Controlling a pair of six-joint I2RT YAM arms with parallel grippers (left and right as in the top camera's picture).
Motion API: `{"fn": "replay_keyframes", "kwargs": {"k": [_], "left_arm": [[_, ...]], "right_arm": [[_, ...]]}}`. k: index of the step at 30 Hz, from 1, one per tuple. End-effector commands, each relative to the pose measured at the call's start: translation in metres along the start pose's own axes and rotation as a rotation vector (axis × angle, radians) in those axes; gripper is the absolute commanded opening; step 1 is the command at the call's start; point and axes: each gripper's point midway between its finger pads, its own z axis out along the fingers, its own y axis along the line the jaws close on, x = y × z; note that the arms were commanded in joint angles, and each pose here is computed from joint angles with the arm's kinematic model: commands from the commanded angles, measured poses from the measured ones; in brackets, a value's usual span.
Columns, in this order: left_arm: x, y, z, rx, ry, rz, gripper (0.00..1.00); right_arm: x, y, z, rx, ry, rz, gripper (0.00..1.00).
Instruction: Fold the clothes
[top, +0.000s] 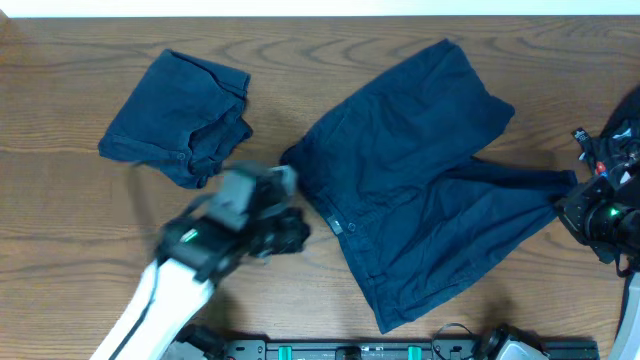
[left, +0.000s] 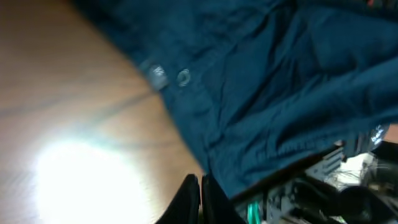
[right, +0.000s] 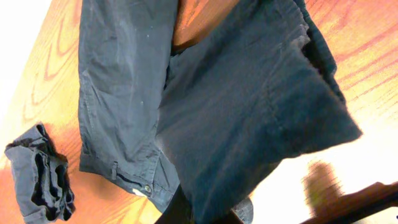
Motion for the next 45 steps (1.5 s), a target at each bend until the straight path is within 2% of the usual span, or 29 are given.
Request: {"fn": "replay_keyframes", "kwargs": {"k": [1, 4, 8, 14, 20, 27, 30, 34, 40, 43, 45], "left_arm": [[0.01, -0.002, 0.051, -0.01, 0.115, 0.039, 0.06], [0.009, 0.001, 0.093, -0.019, 0.159, 0.081, 0.06], [0.018, 0.026, 0.139, -0.076, 0.241, 0.054, 0.06], [0.018, 0.061, 0.168, -0.148, 0.272, 0.003, 0.06], [-0.039, 0.092, 0.161, -0.253, 0.085, -0.002, 0.06], [-0.121, 0.103, 0.128, -0.214, -0.082, -0.063, 0.06], [-0.137, 0.09, 0.115, -0.126, -0.068, -0.051, 0.06], [-0.123, 0.074, 0.103, -0.07, 0.04, -0.088, 0.11], [-0.052, 0.036, 0.093, 0.075, 0.339, -0.193, 0.17], [-0.016, 0.024, 0.093, 0.052, 0.463, -0.199, 0.17], [0.009, 0.015, 0.097, 0.029, 0.533, -0.173, 0.24]], "right_arm": [[-0.005, 0.0, -0.005, 0.0, -0.026, -0.009, 0.01], [-0.006, 0.0, -0.005, 0.0, -0.026, -0.009, 0.01], [-0.006, 0.0, -0.005, -0.001, -0.028, -0.01, 0.01], [-0.006, 0.001, -0.005, -0.001, -0.028, -0.017, 0.01], [-0.011, 0.003, -0.005, -0.011, -0.048, -0.023, 0.01], [-0.009, 0.014, -0.005, -0.074, -0.033, -0.022, 0.01], [-0.008, 0.016, -0.005, -0.077, -0.028, -0.03, 0.01], [-0.006, 0.018, -0.004, -0.08, -0.023, -0.04, 0.01], [-0.007, 0.018, -0.004, -0.078, -0.027, -0.041, 0.01], [-0.007, 0.018, -0.004, -0.079, -0.028, -0.042, 0.01], [-0.007, 0.018, -0.004, -0.079, -0.029, -0.042, 0.01]]}}
